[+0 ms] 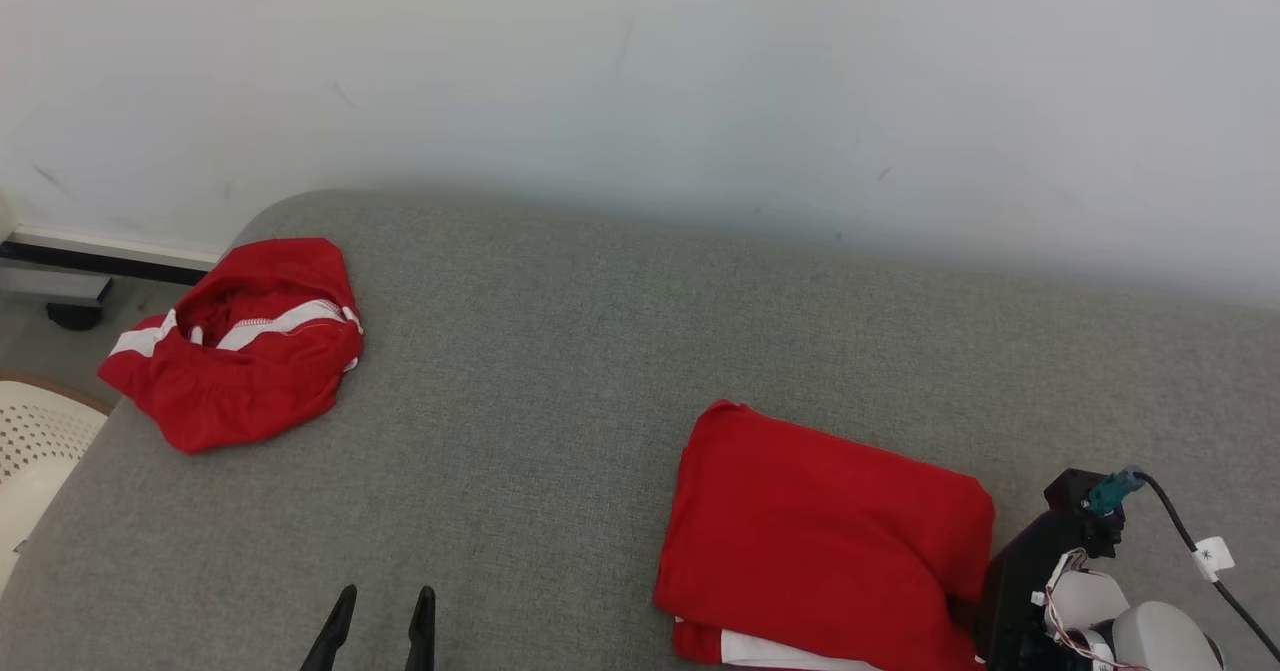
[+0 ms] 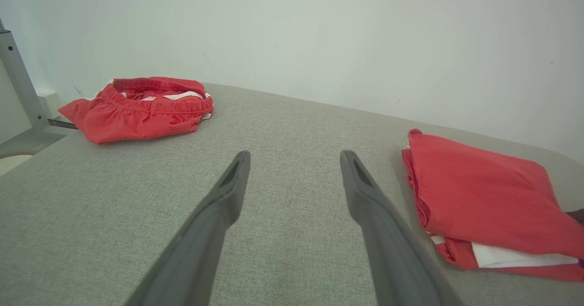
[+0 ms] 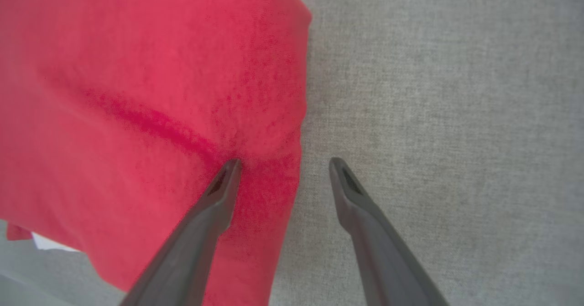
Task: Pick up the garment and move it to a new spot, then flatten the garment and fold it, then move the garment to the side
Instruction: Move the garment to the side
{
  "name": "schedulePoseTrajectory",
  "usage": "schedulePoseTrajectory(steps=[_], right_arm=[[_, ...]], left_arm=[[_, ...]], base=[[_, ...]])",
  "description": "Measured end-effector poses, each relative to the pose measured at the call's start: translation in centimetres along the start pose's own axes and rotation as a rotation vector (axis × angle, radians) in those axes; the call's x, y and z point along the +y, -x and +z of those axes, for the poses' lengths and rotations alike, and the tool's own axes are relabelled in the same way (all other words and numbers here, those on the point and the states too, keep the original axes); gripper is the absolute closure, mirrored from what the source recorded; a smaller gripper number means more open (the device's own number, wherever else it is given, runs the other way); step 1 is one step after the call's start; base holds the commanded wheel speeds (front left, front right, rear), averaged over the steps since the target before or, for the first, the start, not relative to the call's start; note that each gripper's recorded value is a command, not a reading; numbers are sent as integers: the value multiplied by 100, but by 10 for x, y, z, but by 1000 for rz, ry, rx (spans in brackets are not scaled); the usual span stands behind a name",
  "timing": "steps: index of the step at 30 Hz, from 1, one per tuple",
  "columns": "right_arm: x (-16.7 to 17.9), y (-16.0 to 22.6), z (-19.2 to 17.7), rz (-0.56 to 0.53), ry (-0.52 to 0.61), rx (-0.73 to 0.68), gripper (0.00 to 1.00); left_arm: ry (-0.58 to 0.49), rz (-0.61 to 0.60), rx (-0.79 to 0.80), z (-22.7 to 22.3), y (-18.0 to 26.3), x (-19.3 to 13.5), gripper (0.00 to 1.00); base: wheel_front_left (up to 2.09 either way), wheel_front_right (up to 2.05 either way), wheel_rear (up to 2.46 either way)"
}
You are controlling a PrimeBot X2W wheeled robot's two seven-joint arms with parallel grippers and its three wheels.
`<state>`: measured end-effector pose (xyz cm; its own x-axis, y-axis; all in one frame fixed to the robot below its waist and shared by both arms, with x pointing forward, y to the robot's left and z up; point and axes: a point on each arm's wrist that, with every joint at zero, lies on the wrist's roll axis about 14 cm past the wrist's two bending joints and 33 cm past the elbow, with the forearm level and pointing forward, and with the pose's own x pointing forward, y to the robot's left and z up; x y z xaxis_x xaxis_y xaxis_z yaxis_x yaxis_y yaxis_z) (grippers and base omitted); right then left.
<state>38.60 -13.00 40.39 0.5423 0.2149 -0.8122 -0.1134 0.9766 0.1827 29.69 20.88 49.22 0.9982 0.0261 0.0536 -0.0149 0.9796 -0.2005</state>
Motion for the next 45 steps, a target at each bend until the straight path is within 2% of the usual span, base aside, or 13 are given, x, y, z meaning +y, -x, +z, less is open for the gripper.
schedulePoseTrajectory(steps=[7,8,9,10,12,17,21,29,30,34,37,42,45], right_arm=[[3,-18,-16,2,11,74,0],[4,-20,-14,6,11,72,8],[4,-21,-15,7,14,74,35],[4,-22,-15,6,15,69,73],[2,-23,-10,-2,24,47,100],[-6,-20,3,-60,94,-25,100],[-26,-14,16,-167,188,-53,100],[-149,35,77,-542,328,-158,100],[-149,35,77,-542,328,-158,100],[-207,59,91,-681,285,-166,100],[-236,65,94,-748,274,-160,100],[-265,75,120,-842,358,-227,100],[-278,72,115,-875,361,-208,100]], left_arm=[[-5,-7,8,-1,-5,-2,0],[-4,-7,12,-2,-6,-2,0],[-5,-7,14,-3,-7,-1,0],[-5,-8,16,-3,-8,-1,0],[-5,-12,20,-4,-10,-2,0],[-2,-46,22,-5,-20,-12,0],[-1,-72,5,1,-32,-20,0],[-9,-140,-39,14,-65,-37,0],[-9,-140,-39,14,-65,-37,0],[-24,-183,-21,8,-79,-45,0],[-29,-201,-4,0,-90,-47,0],[-33,-224,33,-15,-107,-49,0],[-27,-235,59,-26,-114,-51,0]], base=[[0,0,0],[0,0,0],[0,0,0],[0,0,0],[0,0,0],[0,0,0],[0,0,0],[0,0,0],[0,0,0],[0,0,0],[0,0,0],[0,0,0],[0,0,0]])
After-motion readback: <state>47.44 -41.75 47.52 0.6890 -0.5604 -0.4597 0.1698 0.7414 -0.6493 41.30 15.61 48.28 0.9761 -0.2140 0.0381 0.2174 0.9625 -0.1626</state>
